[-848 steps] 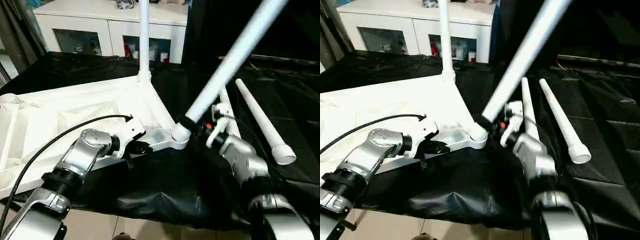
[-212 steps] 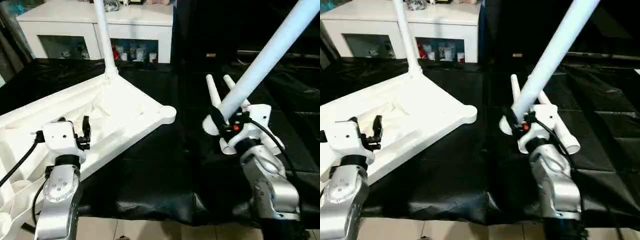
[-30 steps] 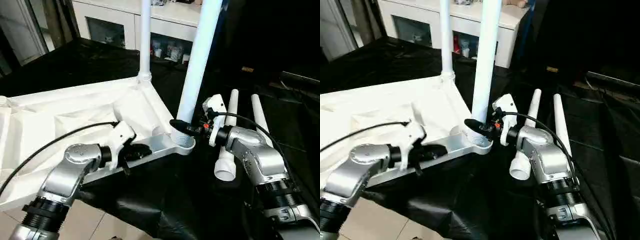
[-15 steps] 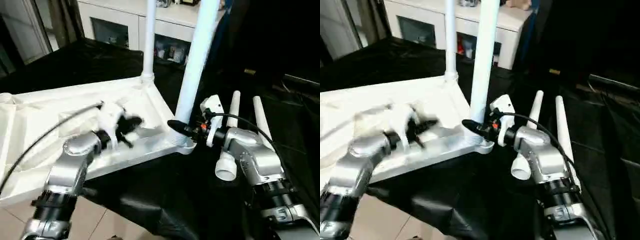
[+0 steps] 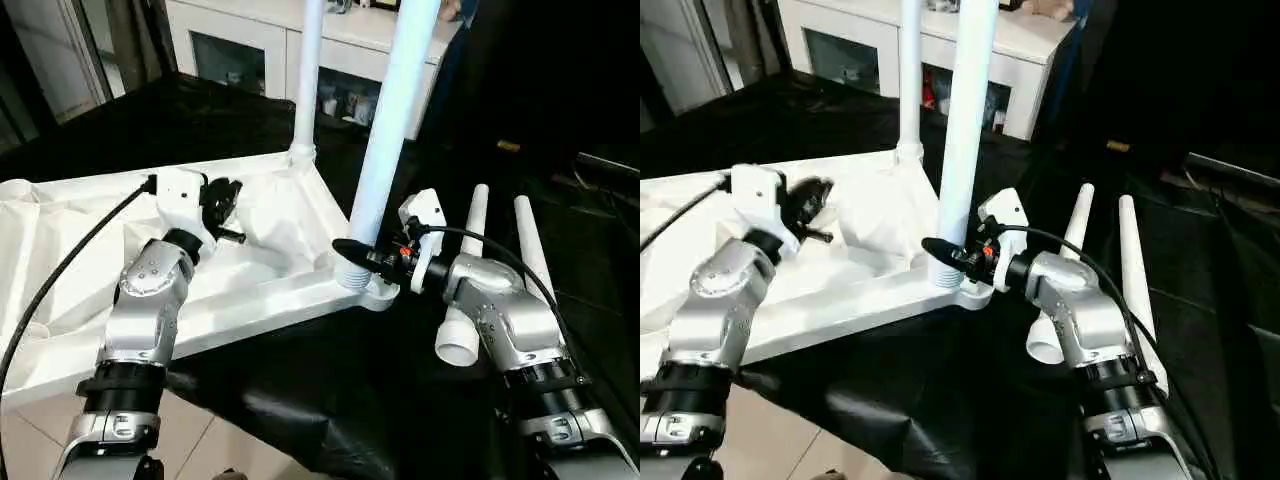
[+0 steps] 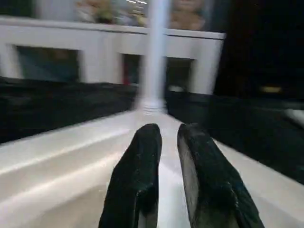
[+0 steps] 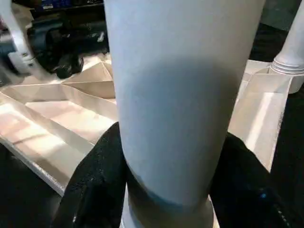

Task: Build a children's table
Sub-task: Insert table leg to table base

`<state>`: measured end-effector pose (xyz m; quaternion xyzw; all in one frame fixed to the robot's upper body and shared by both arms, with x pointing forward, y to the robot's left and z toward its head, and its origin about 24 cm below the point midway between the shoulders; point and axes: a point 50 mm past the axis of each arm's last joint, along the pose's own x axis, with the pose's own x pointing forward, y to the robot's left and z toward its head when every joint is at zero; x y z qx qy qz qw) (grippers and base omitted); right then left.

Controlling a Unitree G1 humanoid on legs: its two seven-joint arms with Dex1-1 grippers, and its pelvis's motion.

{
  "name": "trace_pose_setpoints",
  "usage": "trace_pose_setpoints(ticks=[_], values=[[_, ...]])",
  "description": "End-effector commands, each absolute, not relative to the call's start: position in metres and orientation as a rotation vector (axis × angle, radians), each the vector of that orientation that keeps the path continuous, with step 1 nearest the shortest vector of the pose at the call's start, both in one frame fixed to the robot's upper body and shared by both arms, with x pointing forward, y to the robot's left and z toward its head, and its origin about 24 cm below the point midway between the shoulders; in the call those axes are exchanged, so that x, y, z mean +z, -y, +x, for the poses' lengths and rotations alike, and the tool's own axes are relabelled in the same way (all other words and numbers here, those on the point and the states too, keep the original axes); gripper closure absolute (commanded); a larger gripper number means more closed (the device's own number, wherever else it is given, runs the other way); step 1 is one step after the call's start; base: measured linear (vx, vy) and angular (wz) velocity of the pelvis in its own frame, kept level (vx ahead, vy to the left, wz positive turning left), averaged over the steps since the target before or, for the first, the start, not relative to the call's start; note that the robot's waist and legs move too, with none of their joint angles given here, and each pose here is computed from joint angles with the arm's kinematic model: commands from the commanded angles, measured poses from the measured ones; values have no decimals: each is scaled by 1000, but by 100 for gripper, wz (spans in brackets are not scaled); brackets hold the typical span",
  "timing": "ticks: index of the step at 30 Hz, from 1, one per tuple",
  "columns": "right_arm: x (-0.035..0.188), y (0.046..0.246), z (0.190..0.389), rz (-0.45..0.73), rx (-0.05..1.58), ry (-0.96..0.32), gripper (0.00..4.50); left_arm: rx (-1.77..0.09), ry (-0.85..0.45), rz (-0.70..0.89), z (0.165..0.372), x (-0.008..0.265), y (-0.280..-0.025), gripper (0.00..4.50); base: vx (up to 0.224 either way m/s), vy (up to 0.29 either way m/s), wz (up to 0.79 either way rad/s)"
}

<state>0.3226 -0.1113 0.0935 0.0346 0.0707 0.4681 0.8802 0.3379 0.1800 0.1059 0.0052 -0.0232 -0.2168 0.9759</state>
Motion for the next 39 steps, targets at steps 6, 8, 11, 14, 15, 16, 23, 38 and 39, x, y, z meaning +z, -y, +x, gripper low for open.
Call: trace_pose_setpoints(ticks=[6,8,11,14,15,16,23,38,39], values=[[100,116,325,52,970,-125,258,-790,20,14,326,122,-168,362,0,0,0],[100,117,325,50,968,-126,258,-869,-22,63,321,121,-168,362,0,0,0],[99,119,323,47,965,-129,258,-968,-194,265,312,109,-175,362,0,0,0],[98,119,322,48,960,-132,258,-928,-266,309,310,93,-172,362,0,0,0],[98,119,322,48,960,-132,258,-928,-266,309,310,93,-172,362,0,0,0],[98,119,322,48,955,-133,258,-923,-269,283,307,85,-168,362,0,0,0],[99,124,325,42,928,-129,258,-1068,-317,239,291,72,-150,362,0,0,0],[98,131,322,22,902,-134,258,-1006,-487,272,308,59,-135,259,0,0,0],[98,131,322,23,901,-133,258,-1009,-493,273,308,59,-135,259,0,0,0]])
